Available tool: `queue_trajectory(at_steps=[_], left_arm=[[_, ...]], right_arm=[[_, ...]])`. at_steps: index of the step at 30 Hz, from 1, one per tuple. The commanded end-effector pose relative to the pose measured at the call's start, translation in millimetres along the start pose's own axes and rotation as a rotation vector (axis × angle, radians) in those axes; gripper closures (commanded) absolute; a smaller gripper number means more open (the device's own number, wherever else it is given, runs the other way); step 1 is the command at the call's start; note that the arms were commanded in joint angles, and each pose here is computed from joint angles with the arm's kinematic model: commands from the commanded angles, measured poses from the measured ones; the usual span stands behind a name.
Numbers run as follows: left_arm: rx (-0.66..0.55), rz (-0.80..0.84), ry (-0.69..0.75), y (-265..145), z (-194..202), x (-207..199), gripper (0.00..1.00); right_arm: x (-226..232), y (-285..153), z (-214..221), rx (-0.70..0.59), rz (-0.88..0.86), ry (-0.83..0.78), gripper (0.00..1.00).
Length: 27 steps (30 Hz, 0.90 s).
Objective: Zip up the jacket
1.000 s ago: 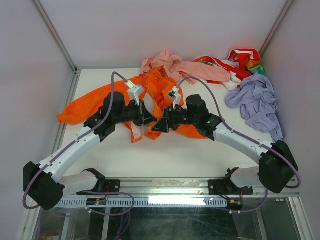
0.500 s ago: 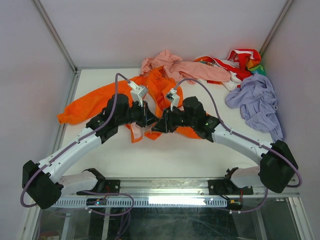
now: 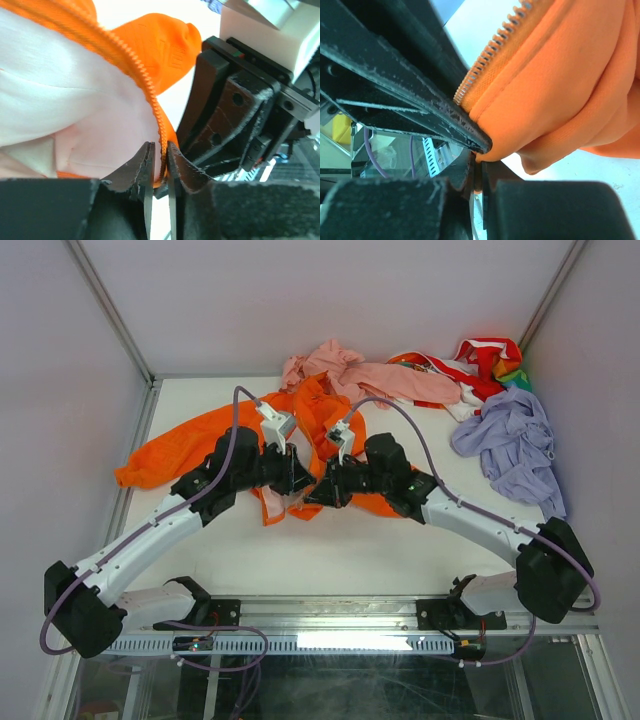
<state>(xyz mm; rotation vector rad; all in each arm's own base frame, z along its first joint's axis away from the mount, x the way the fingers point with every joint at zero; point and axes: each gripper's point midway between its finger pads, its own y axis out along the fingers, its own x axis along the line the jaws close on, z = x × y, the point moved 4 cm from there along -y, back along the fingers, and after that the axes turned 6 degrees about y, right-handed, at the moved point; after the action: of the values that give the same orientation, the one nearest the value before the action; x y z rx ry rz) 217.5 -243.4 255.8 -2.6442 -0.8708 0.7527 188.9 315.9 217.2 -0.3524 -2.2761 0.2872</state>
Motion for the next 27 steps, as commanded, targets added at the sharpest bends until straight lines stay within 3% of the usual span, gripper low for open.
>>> queue_trajectory(at_steps=[1, 9, 14, 20, 27], left_arm=[[-0.118, -0.028, 0.030, -13, -30, -7, 0.75], [-0.141, -0.039, -0.004, -22, -25, -4, 0.52], [-0.157, -0.250, -0.106, -39, -20, 29, 0.40], [-0.038, -0.486, -0.292, -46, 25, 74, 0.32], [0.125, -0.641, -0.370, -22, 68, 110, 0.31]], right_arm=[[17, -7, -20, -0.089, -0.107, -0.159, 1.00], [10, -24, -44, -0.229, -0.151, -0.281, 1.00], [-15, -44, -64, -0.287, -0.082, -0.271, 1.00], [-31, -50, -62, -0.274, -0.013, -0.280, 1.00], [-41, -52, -56, -0.272, 0.024, -0.262, 1.00]])
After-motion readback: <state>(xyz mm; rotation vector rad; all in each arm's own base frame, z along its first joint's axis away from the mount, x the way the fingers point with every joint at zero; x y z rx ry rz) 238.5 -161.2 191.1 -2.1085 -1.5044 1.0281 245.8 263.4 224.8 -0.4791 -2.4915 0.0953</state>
